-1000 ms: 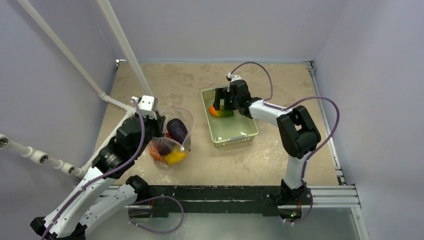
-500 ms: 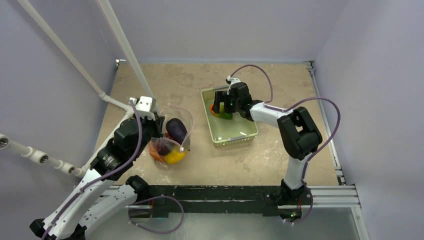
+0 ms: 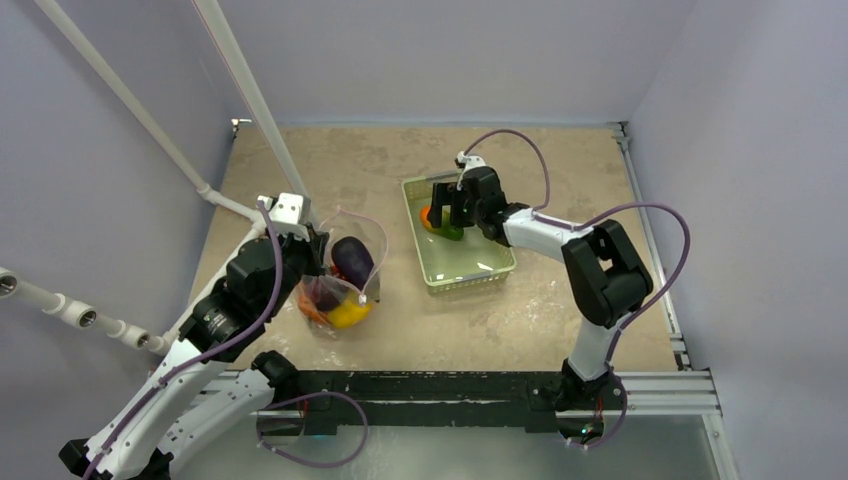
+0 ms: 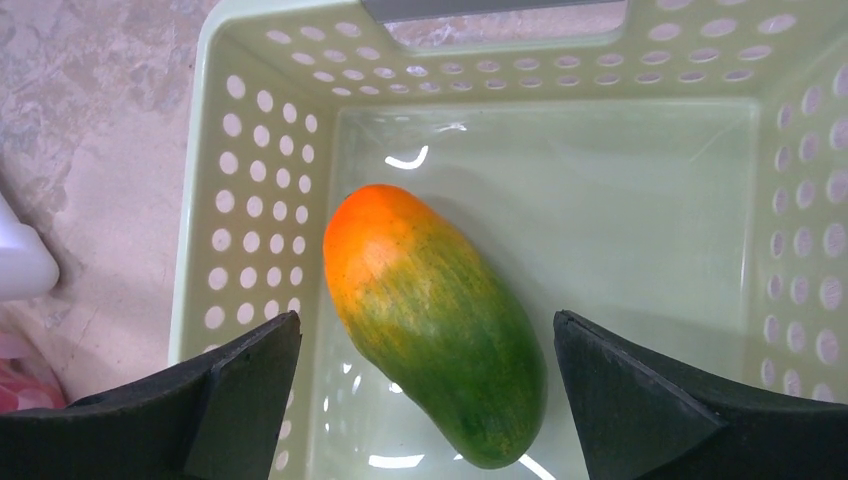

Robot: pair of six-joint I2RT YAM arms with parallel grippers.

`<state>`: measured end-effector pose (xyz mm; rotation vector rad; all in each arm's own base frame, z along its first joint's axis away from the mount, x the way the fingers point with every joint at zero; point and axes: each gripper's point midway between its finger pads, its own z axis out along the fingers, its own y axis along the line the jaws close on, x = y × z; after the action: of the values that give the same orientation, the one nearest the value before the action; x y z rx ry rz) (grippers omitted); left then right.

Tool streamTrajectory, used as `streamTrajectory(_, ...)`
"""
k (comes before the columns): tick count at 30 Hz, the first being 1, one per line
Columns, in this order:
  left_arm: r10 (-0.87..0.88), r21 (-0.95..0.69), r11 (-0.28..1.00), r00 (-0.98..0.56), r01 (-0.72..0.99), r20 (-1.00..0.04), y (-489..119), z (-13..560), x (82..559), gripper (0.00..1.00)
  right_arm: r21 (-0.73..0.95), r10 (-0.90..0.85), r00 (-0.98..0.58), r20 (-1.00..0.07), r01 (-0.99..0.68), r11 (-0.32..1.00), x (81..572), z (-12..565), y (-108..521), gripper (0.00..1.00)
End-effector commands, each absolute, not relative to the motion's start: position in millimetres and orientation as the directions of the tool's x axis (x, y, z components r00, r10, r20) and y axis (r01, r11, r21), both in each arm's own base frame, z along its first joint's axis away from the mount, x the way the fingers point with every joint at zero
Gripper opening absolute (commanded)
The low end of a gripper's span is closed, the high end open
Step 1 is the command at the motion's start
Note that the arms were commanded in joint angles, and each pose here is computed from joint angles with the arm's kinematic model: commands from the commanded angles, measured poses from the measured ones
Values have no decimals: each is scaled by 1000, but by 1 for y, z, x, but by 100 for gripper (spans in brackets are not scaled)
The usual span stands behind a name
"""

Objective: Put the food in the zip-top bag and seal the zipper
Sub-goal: Pick up the fake fruit from the bin.

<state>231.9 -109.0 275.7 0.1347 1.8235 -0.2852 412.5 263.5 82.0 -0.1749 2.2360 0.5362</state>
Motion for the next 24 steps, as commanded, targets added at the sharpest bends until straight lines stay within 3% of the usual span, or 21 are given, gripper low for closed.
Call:
streamTrajectory(1, -76, -137, 959, -243, 248, -967, -111, 283, 234, 0, 286, 56, -611, -790, -285, 915, 423, 101, 273, 99)
streamTrajectory(24, -70, -132, 960, -245, 247, -967, -111, 282, 235, 0, 48, -94, -618, -780, -210, 977, 427, 67, 276, 96)
